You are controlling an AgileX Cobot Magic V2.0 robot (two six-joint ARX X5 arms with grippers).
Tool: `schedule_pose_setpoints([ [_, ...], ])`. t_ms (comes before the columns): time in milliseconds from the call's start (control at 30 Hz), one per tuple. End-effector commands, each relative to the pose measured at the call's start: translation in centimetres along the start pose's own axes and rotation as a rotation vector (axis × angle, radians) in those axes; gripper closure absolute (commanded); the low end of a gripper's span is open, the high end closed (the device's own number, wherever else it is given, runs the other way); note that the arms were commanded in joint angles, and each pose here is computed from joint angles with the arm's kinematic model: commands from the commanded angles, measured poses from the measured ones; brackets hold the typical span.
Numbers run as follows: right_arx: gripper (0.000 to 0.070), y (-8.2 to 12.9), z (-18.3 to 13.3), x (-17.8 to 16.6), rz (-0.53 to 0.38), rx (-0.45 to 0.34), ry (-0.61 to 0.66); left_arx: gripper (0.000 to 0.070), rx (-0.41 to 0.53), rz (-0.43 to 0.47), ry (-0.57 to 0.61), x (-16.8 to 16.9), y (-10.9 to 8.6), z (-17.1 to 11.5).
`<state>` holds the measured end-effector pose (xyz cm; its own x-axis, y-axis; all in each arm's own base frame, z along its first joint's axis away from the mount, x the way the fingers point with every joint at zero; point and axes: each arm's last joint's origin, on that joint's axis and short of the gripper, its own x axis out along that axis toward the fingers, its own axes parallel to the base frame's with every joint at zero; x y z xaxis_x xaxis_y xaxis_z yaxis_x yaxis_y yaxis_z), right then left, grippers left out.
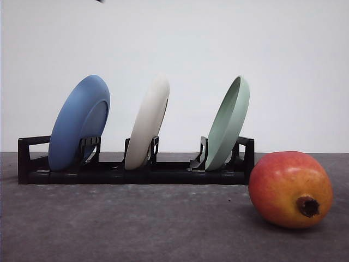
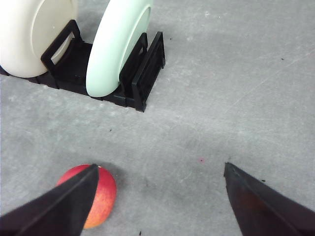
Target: Place pomegranate in white plate
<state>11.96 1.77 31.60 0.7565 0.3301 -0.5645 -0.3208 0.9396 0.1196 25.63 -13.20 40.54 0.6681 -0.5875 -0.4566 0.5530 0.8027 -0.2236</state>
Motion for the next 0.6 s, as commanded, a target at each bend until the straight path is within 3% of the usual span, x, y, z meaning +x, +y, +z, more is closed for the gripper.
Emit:
schedule_pose_setpoints([
  [0,0.0184,0.1,0.5,-0.3,0.005,0.006,-0.014,0.0186,0.025,-0.004,0.008,1.6,-0.3,0.7],
  [300,0.0184,0.1,0.3,-0.3,0.006,0.010,0.000,0.0187,0.055,0.022,0.123,9.6,-0.2,-0.4],
  [567,0.0184,0.1,0.3,-0.3,0.006,0.010,0.000,0.0189,0.053,0.056,0.216,13.8,0.3,-2.6],
])
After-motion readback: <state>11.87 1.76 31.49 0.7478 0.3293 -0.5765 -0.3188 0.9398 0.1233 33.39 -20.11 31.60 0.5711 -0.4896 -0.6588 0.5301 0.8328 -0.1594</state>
